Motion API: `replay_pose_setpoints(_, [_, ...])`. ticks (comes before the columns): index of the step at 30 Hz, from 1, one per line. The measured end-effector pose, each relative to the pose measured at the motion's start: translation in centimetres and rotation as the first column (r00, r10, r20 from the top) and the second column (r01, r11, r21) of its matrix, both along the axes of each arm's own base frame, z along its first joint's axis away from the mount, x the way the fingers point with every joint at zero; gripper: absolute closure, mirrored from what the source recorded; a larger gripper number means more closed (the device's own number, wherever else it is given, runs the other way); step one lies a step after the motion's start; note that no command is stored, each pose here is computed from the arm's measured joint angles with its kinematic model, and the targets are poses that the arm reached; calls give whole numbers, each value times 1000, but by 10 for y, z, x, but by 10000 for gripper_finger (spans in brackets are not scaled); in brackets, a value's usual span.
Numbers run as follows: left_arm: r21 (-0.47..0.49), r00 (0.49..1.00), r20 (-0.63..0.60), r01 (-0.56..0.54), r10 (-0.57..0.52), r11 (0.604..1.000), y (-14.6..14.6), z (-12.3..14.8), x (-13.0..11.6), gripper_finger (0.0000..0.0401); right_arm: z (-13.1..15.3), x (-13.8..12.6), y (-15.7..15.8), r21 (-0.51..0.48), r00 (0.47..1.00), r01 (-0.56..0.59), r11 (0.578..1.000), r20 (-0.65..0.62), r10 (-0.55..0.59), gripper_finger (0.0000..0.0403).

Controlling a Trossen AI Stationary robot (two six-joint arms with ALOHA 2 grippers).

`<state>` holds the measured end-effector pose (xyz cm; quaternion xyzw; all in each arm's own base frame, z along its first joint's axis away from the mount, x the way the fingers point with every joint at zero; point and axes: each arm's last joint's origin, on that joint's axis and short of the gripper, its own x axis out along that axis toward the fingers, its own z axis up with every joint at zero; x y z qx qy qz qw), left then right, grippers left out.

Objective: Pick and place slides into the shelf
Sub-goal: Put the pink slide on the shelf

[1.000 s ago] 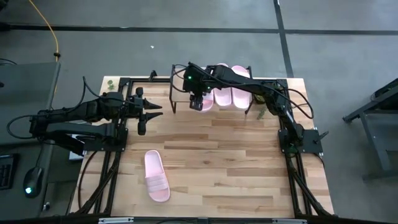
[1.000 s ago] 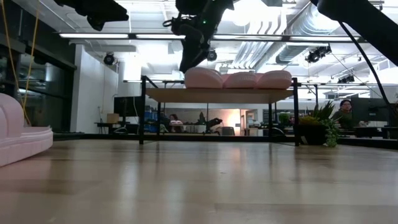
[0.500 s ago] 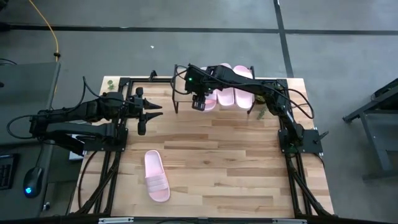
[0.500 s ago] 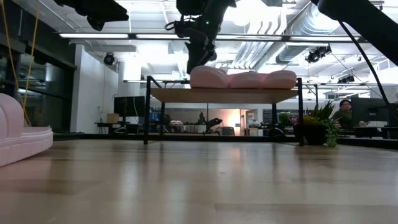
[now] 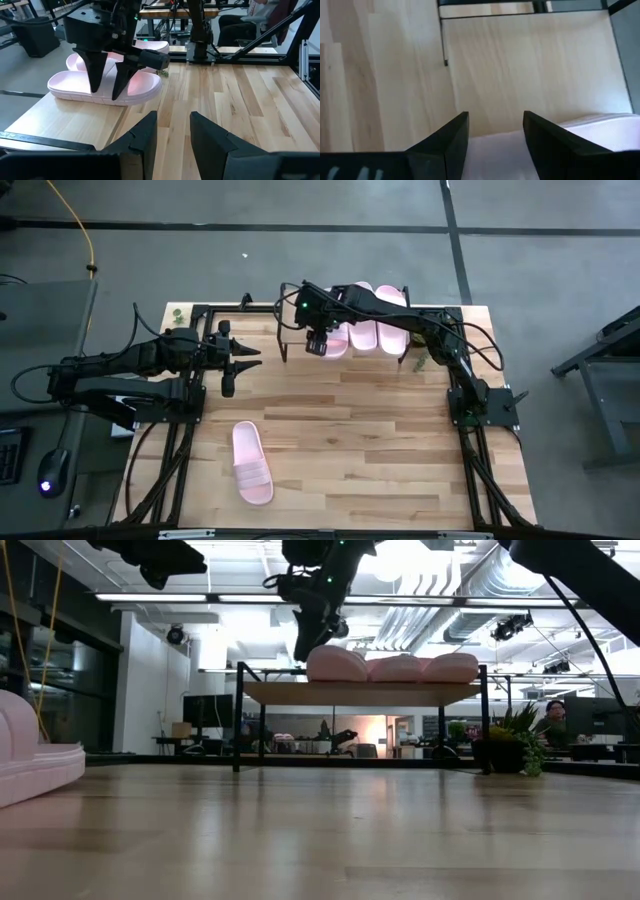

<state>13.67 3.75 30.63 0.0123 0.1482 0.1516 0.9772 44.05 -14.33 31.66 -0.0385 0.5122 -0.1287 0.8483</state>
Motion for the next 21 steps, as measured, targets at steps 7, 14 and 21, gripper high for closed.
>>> replay_pose_setpoints(7, [0,1000,0,0,0,1000,0,0,0,300,2,4,-1,-4,999,-25,1000,47,25,221])
replay_pose_setpoints(14, [9,1000,-5,3,-3,1000,0,0,0,300,3,10,15,45,993,-90,995,79,86,221])
replay_pose_setpoints(21, [9,1000,-28,9,-9,1000,0,-2,-1,300,3,19,51,54,985,-157,986,85,152,221])
